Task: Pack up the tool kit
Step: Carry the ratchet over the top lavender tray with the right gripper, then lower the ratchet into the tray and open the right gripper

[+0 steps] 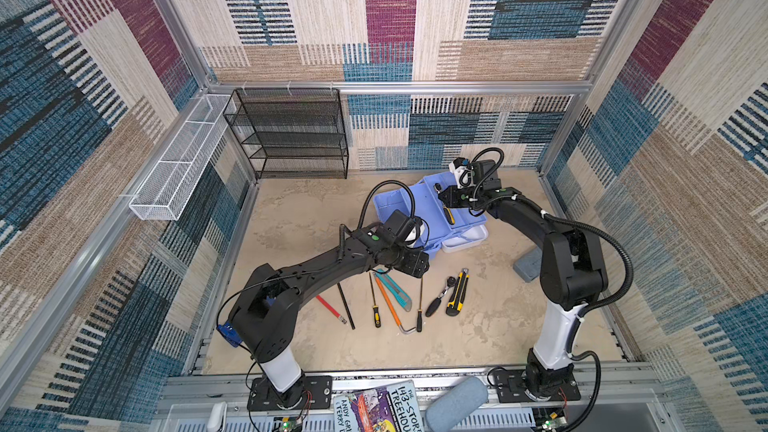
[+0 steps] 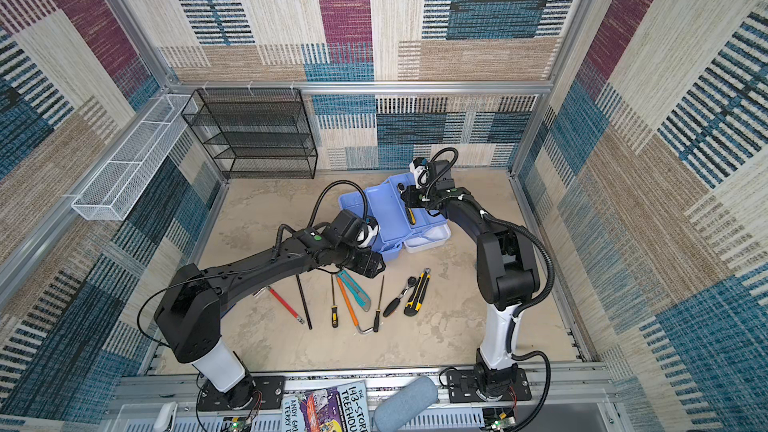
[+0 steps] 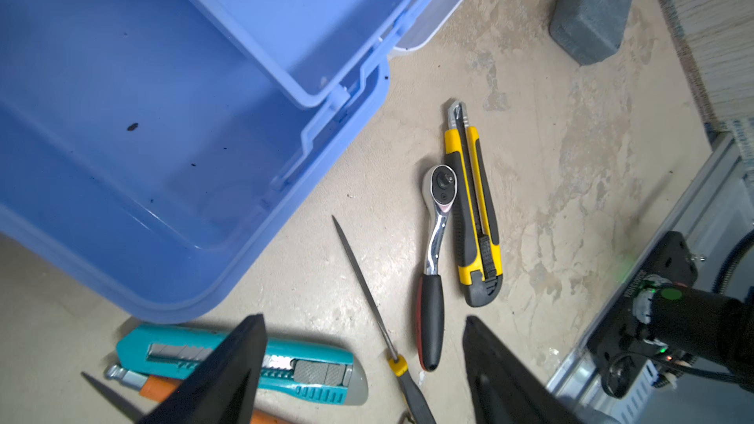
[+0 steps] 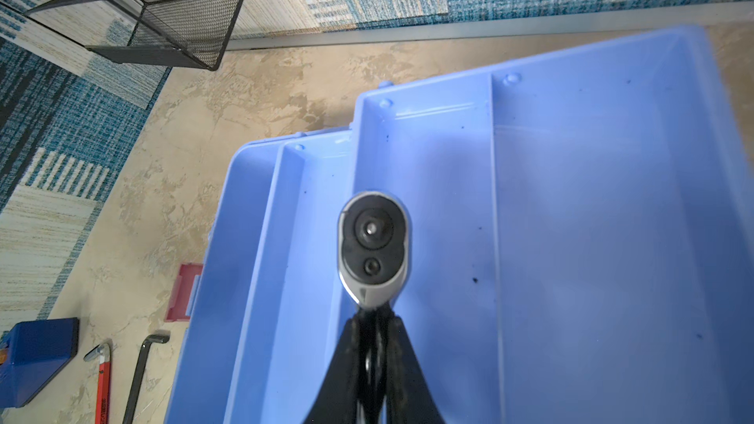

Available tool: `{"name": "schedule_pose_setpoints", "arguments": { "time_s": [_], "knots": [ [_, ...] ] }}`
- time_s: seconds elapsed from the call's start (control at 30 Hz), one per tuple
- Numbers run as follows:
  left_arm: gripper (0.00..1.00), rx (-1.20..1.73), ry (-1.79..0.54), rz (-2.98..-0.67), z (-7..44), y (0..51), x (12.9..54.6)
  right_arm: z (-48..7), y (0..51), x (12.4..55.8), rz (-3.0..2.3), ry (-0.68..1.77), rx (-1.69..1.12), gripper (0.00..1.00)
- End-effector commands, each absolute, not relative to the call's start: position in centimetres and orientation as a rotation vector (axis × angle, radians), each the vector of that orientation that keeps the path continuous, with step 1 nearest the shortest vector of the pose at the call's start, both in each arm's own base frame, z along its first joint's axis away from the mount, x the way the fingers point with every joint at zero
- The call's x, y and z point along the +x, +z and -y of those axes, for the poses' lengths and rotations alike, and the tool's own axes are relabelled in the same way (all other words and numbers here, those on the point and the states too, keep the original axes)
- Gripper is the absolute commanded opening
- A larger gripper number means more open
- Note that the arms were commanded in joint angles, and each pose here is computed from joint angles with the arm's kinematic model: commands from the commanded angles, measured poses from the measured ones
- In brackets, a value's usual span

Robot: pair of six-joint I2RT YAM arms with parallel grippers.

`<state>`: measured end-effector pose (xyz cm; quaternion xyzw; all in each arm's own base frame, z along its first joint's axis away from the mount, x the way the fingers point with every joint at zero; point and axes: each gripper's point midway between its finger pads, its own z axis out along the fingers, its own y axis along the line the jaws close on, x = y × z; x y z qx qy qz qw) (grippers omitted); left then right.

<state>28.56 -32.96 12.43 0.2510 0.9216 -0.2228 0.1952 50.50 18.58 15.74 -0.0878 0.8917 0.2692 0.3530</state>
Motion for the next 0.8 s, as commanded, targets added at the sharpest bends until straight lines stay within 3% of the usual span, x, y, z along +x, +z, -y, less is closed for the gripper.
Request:
{"name": "schedule_pose_setpoints", "arguments": {
  "time_s": [0.0, 0.37, 0.77],
  "knots": [
    [0.79, 0.734, -0.556, -2.596, 32.4, 11.9, 28.5, -18.7, 16.2, 51.1, -2.288, 0.699, -0.211, 0.16],
    [0.79, 0.748, -0.538, -2.6, 32.6, 11.5, 28.2, -18.8, 16.9, 51.1, -2.282, 0.714, -0.201, 0.28],
    [0.74, 0.894, -0.51, -2.604, 34.3, 10.2, 25.5, -16.6, 21.1, 49.7, -2.167, 0.59, -0.153, 0.55]
  ]
}}
